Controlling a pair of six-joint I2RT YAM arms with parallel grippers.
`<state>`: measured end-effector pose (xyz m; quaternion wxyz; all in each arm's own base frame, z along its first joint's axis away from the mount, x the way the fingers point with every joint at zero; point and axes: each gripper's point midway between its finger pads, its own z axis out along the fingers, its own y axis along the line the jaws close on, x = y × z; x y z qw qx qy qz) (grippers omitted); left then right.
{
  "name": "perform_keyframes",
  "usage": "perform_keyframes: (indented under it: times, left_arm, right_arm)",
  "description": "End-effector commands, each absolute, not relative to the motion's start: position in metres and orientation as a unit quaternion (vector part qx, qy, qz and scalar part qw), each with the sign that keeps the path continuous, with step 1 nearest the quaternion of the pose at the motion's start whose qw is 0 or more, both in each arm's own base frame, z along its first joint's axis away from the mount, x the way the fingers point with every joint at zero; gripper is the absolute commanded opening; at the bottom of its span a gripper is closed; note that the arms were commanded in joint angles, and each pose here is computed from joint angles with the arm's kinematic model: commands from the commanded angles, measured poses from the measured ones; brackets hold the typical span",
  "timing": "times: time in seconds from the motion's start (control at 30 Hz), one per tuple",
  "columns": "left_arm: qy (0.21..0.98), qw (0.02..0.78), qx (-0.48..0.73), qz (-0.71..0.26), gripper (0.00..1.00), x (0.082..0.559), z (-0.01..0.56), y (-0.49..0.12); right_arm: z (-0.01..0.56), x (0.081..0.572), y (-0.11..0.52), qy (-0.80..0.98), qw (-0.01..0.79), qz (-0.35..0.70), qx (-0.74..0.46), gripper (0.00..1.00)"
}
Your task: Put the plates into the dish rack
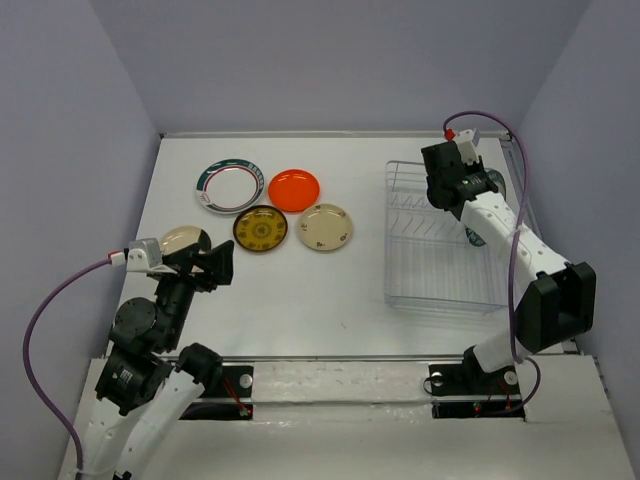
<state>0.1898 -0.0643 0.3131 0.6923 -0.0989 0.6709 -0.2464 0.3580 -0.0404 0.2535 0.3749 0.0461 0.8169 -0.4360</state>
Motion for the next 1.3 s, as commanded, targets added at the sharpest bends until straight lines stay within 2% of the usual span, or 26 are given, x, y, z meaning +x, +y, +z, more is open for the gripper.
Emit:
perform_keyframes:
  times: [0.0, 0.27, 0.8, 0.87, 0.9, 0.97, 1.0, 1.17, 1.27]
  left_arm:
    - [0.649, 0.710, -0.101, -0.255, 0.99, 0.186, 0.332, -0.062]
    - [0.655, 0.706, -0.099, -0.252, 0.99, 0.190, 0.330, -0.064]
    - [0.661, 0.702, -0.105, -0.244, 0.99, 0.194, 0.327, -0.062]
    - [0.662, 0.701, -0.105, -0.242, 0.99, 0.194, 0.326, -0.062]
    - [0.663, 0.701, -0.105, -0.241, 0.99, 0.195, 0.326, -0.062]
    - [0.667, 0.698, -0.104, -0.239, 0.99, 0.197, 0.323, -0.063]
    - [0.668, 0.698, -0.104, -0.238, 0.99, 0.197, 0.323, -0.063]
    - [0.675, 0.692, -0.107, -0.232, 0.99, 0.201, 0.319, -0.064]
    - [0.683, 0.685, -0.108, -0.230, 0.99, 0.205, 0.314, -0.066]
  right_arm:
    - [0.273, 0.367, -0.056, 0.794, 0.395, -0.456, 0.073, 0.07]
    - [0.282, 0.377, -0.057, 0.794, 0.418, -0.436, 0.075, 0.07]
    - [0.187, 0.387, -0.040, 0.839, 0.391, -0.369, 0.086, 0.07]
    - [0.189, 0.387, -0.040, 0.837, 0.395, -0.367, 0.092, 0.13]
    - [0.193, 0.387, -0.040, 0.835, 0.400, -0.366, 0.096, 0.22]
    - [0.206, 0.385, -0.041, 0.829, 0.416, -0.359, 0.107, 0.32]
    - [0.212, 0.385, -0.040, 0.828, 0.423, -0.352, 0.109, 0.44]
    - [0.256, 0.379, -0.031, 0.818, 0.482, -0.285, 0.130, 0.64]
    - [0.269, 0.376, -0.016, 0.824, 0.505, -0.223, 0.129, 0.69]
